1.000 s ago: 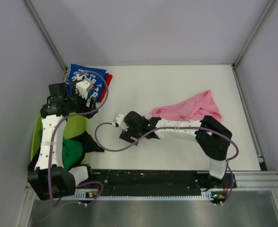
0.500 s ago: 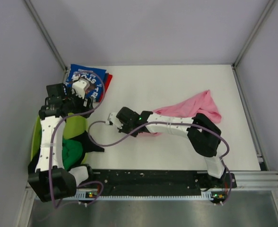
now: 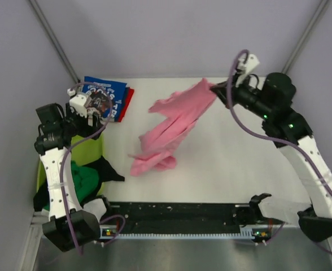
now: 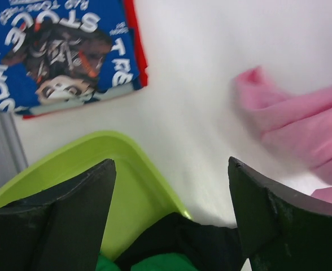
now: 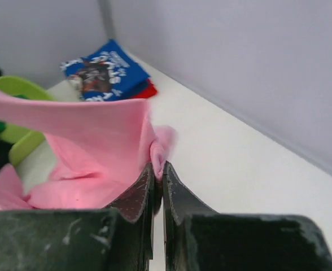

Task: Fold and stack the t-shirts
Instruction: Flatten out the tshirt

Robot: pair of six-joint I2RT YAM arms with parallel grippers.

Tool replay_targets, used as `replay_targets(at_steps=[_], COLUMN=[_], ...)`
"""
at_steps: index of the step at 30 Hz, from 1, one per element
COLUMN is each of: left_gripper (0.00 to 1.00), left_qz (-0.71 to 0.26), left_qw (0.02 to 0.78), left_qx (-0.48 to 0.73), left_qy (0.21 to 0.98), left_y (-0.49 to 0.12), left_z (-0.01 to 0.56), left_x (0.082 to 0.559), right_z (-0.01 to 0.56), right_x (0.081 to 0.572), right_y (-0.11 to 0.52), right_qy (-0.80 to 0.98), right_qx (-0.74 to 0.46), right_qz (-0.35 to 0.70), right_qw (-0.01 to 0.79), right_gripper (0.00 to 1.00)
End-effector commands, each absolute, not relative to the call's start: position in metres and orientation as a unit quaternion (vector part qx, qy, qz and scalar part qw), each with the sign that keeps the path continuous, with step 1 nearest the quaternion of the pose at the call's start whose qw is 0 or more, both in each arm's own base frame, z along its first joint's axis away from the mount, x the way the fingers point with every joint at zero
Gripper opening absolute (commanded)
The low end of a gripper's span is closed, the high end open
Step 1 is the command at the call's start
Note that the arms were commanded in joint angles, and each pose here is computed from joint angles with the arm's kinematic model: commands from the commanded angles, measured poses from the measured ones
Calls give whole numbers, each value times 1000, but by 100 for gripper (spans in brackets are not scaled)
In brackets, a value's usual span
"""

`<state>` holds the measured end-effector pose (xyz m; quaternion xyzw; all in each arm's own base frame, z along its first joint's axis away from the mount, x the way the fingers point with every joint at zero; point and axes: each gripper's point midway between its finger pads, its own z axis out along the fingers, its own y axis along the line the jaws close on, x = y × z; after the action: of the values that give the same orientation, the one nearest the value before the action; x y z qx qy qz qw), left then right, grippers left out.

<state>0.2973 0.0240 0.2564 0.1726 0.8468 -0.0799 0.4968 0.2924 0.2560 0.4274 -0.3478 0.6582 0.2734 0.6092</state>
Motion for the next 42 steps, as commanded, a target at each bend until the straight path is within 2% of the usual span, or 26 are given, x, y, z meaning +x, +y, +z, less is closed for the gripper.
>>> replay_targets(at_steps=[1,4,7,14,17,21,25,29,34,39,42], left_gripper=[83,79,79,79,66,66,66,67,70,73,76], left_qz=[-180,-211,-252,-297,-335,-329,-305,-276,-225,-249,-236], left_qw=[546,513,442,284,206,167,138,152,133,75,77], left_qx=[257,319,428,506,522,565,566,570,576,603,616], left_qy=[777,768,747,758,757,738,753,759,774,755,748], left_y=[-25,-64,-127,-192,-221,-249,-242,-220,-181,-155,-151], left_z=[295,288,253,173,149,120,100,99,91,57,40], left_x=[297,294,270,255,247,237,238,238,222,163,154], right_z=[352,293,243,199,194,188,184,204,258,336,370], right_x=[314,332,338,341,341,340,347,381,426,409,391], right_y=[169,98,56,62,61,54,43,37,78,108,109], right_qy=[759,816,843,870,873,875,879,875,854,802,773], right_qx=[-173,-24,69,66,65,70,76,85,57,14,6], right_qz=[216,103,60,75,69,51,18,3,101,164,171], right_qw=[589,569,531,483,478,476,470,476,507,574,612], right_gripper=[0,0,0,0,0,0,0,0,0,0,0])
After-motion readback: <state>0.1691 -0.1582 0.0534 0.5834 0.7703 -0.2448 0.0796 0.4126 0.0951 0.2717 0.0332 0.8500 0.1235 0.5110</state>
